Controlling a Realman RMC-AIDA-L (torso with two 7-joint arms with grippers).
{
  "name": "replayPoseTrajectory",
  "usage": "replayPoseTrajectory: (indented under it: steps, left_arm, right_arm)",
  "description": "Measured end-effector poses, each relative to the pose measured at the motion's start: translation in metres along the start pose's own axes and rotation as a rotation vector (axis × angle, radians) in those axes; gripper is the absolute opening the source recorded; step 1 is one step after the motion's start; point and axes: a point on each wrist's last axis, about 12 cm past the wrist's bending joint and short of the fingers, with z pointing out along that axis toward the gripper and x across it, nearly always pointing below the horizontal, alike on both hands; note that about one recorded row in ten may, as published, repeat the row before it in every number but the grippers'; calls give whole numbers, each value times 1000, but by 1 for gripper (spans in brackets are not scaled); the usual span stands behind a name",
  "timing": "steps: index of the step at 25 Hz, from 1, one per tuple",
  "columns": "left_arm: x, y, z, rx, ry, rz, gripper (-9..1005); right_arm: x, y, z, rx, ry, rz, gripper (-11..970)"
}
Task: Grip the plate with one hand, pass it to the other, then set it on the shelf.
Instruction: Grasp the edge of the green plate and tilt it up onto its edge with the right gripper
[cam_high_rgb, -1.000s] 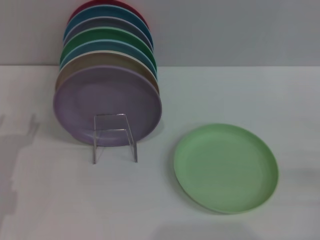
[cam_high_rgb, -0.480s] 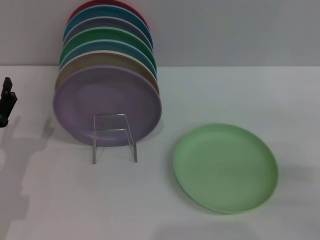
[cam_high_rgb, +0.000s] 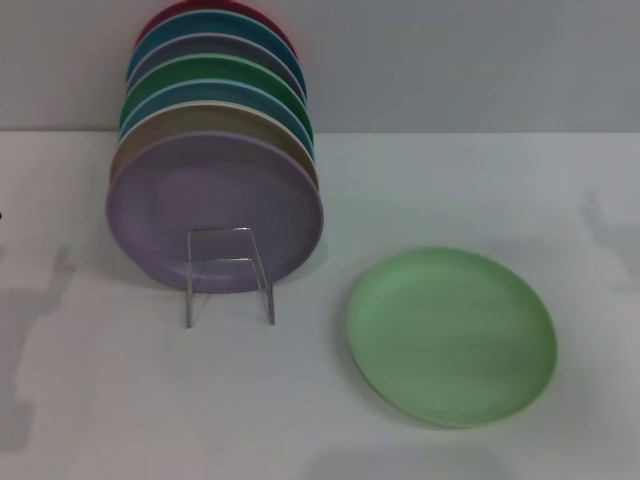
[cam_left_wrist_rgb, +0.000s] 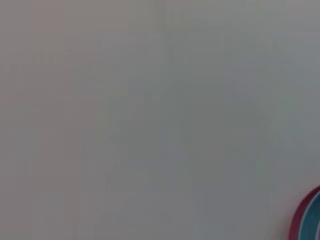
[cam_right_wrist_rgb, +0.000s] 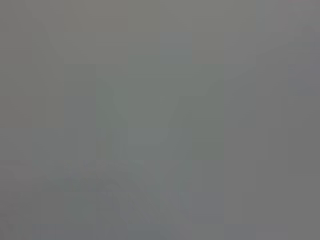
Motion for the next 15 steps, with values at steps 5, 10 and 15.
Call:
replayPoseTrajectory:
  steps: [5, 10, 15]
  left_arm:
    - [1, 7, -1, -31, 5, 5, 812]
    - [1, 6, 3, -26, 11, -1, 812]
    - [6, 6, 13, -27, 69, -20, 812]
  right_arm:
    - [-38, 25, 33, -81, 261, 10, 800]
    - [-69, 50, 37, -88, 455, -51, 799]
    - [-87, 64, 38, -110, 706, -84, 799]
